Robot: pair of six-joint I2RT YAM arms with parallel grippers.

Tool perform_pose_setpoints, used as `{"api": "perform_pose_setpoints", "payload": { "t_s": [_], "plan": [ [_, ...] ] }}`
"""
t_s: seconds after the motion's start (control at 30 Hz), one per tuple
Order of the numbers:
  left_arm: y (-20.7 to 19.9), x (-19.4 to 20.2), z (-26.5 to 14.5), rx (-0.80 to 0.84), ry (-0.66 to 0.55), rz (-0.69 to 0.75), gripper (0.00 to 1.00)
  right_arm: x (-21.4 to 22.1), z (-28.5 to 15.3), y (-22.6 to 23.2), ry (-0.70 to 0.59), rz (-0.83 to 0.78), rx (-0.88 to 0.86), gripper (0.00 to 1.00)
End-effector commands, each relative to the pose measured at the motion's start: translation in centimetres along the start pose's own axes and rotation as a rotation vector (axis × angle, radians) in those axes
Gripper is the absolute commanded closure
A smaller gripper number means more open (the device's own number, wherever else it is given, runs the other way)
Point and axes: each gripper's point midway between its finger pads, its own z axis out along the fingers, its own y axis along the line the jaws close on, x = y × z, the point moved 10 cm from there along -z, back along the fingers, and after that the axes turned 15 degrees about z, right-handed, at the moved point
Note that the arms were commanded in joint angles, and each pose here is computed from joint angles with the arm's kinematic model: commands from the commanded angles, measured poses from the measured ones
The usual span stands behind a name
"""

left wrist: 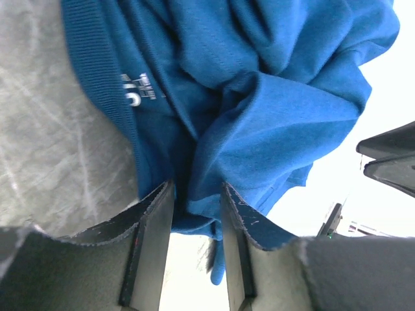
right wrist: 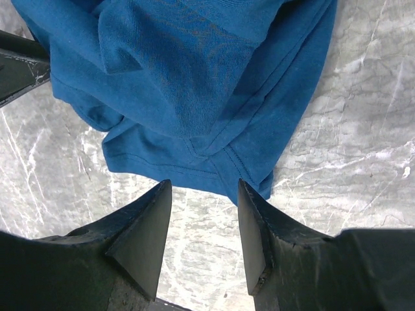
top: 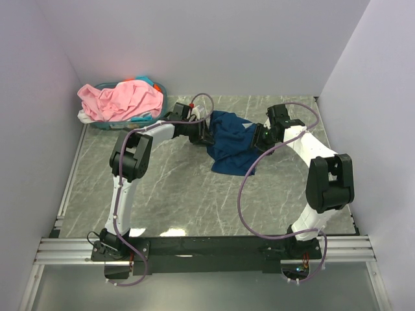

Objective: Fold and stack the t-shirts
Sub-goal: Flatten the tshirt out

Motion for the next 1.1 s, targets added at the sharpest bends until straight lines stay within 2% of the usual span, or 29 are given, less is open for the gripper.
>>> {"api": "perform_pose_setpoints", "payload": {
  "t_s": [0.0, 0.03, 0.1, 0.23, 0.5, 0.8, 0.9, 1.07],
  "plan": [
    [-3.2, -2.0, -1.6, 0.081, -0.066, 0.084, 0.6, 0.0, -1.0, 0.8, -0.031, -0.017, -0.042, 0.48],
    [-3.3, -1.9, -1.4, 0.082, -0.059, 0.083, 0.61, 0.0, -1.0, 0.8, -0.03, -0.018, -0.043, 0.48],
    [-3.0, -1.8, -1.1, 0.076, -0.047, 0.081, 0.71, 0.0, -1.0, 0.8, -0.03, -0.018, -0.043, 0.49],
    [-3.1, -1.8, -1.1, 0.072, -0.044, 0.09, 1.0, 0.0, -1.1, 0.9, -0.034, -0.021, -0.045, 0.51],
    [-4.9, -3.6, -3.5, -0.017, -0.12, 0.163, 1.0, 0.0, -2.5, 1.2, -0.061, -0.041, -0.057, 0.53],
    [-7.5, -4.8, -6.3, -0.02, -0.189, 0.204, 1.0, 1.8, -2.5, -0.5, -0.036, -0.09, 0.002, 0.53],
    [-8.0, -5.2, -7.2, -0.051, -0.207, 0.215, 1.0, 2.7, -2.0, -1.1, -0.02, -0.083, 0.016, 0.49],
    [-9.0, -6.2, -8.6, -0.074, -0.234, 0.219, 1.0, 3.5, -1.0, -1.9, -0.009, -0.069, 0.048, 0.47]
  ]
}}
